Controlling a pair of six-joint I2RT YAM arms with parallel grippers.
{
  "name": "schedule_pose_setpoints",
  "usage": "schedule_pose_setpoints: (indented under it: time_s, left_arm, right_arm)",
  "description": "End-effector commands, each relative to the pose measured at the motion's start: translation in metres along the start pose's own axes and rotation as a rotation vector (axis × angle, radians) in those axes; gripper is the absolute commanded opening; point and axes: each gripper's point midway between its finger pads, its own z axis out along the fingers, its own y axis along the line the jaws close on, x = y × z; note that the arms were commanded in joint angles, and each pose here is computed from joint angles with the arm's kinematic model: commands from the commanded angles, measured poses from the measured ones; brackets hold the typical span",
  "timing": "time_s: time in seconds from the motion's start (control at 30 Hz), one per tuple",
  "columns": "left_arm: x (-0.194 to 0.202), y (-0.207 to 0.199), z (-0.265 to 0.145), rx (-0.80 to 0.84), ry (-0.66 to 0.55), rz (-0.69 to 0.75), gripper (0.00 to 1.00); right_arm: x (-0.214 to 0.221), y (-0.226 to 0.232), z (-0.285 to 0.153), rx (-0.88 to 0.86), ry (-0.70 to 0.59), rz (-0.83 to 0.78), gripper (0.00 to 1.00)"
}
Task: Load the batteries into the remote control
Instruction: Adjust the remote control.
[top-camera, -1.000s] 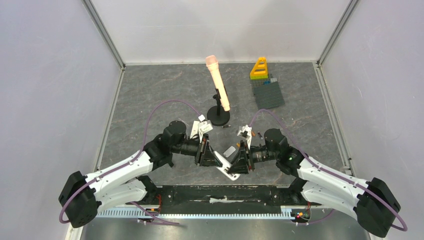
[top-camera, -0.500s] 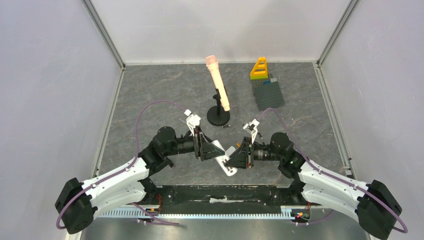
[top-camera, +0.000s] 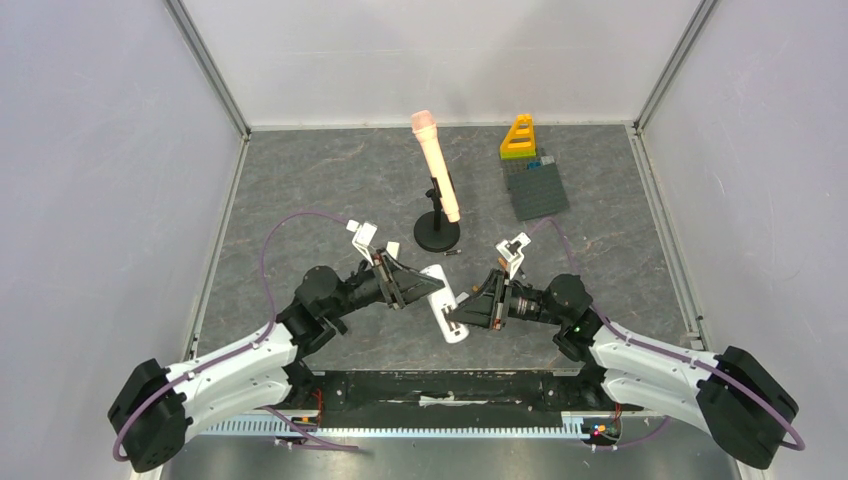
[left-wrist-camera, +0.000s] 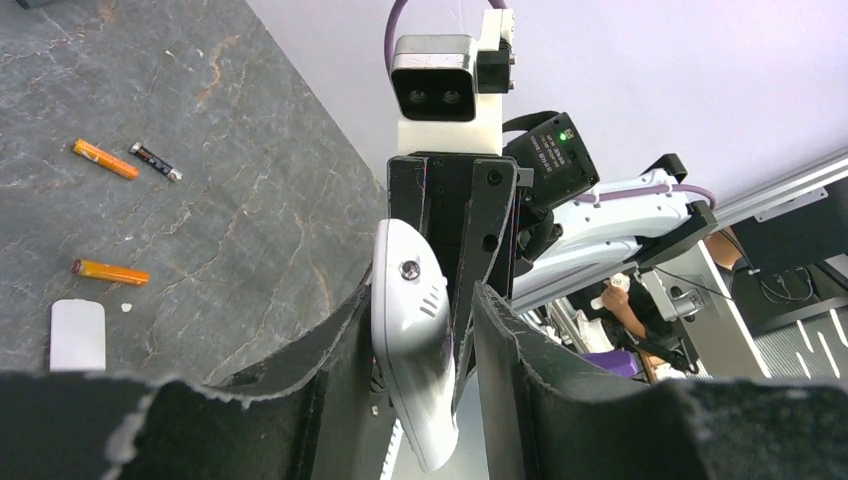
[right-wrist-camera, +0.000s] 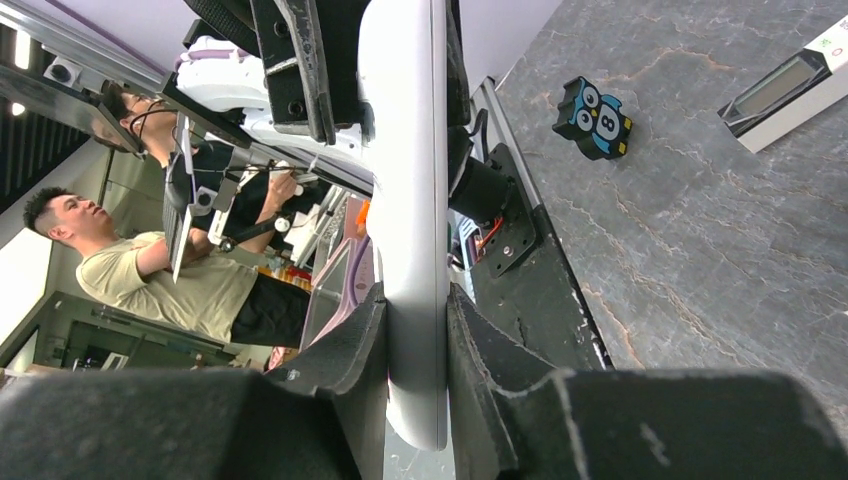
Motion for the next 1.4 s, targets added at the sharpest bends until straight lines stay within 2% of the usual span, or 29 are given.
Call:
schedule_pose_setpoints:
  time_s: [0.0, 0.23, 0.3, 0.37, 0.43, 0.5, 0.53, 0.6, 0.67, 0.83, 0.97, 1.13, 1.23, 1.37]
  left_arm:
    - [-0.009, -0.009, 0.002, 0.027, -0.041, -0.007, 0.47]
    - [0.001, 0.002, 0.006, 0.006, -0.002, -0.017, 0.48]
    - [0.003, 0.003, 0.007, 0.002, 0.002, -0.014, 0.45]
    - [0.003, 0.004, 0.007, 0.001, 0.004, -0.010, 0.39]
    - [0.005, 0.006, 0.006, -0.008, 0.011, -0.007, 0.28]
    - [0.007, 0.008, 0.006, -0.016, 0.018, -0.004, 0.11]
    - [0.008, 0.012, 0.006, -0.031, 0.024, -0.003, 0.03]
    - [0.010, 0.020, 0.003, -0.070, 0.033, 0.013, 0.02]
    - [0.011, 0.032, -0.001, -0.139, 0.037, 0.042, 0.02]
    - [0.004, 0.068, -0.030, -0.374, 0.021, 0.160, 0.02]
    - [-0.004, 0.078, -0.049, -0.464, -0.014, 0.224, 0.02]
    - [-0.005, 0.077, -0.051, -0.469, -0.004, 0.251, 0.02]
    - [-0.005, 0.080, -0.048, -0.480, 0.010, 0.255, 0.02]
    - [-0.002, 0.083, -0.043, -0.486, 0.035, 0.248, 0.02]
  right_arm:
    - [-0.013, 0.016, 0.003, -0.059, -0.057, -0.026, 0.25]
    - [-0.019, 0.015, 0.010, -0.046, -0.068, -0.012, 0.26]
    - [-0.020, 0.013, 0.011, -0.037, -0.069, -0.007, 0.26]
    - [-0.020, 0.011, 0.012, -0.030, -0.069, -0.004, 0.26]
    - [-0.019, 0.008, 0.013, -0.017, -0.066, 0.005, 0.27]
    - [-0.018, 0.003, 0.014, 0.001, -0.058, 0.012, 0.29]
    - [-0.017, 0.001, 0.014, 0.011, -0.054, 0.011, 0.32]
    - [-0.015, -0.010, 0.015, 0.061, -0.043, 0.007, 0.50]
    - [-0.014, -0.021, 0.013, 0.124, -0.032, -0.022, 0.62]
    - [-0.025, -0.063, -0.009, 0.418, -0.058, -0.151, 0.75]
    - [-0.040, -0.098, -0.042, 0.693, -0.090, -0.231, 0.73]
    - [-0.051, -0.135, -0.077, 0.985, -0.055, -0.318, 0.56]
    - [-0.057, -0.148, -0.083, 1.069, -0.022, -0.375, 0.48]
    - [-0.056, -0.166, -0.077, 1.120, 0.056, -0.408, 0.46]
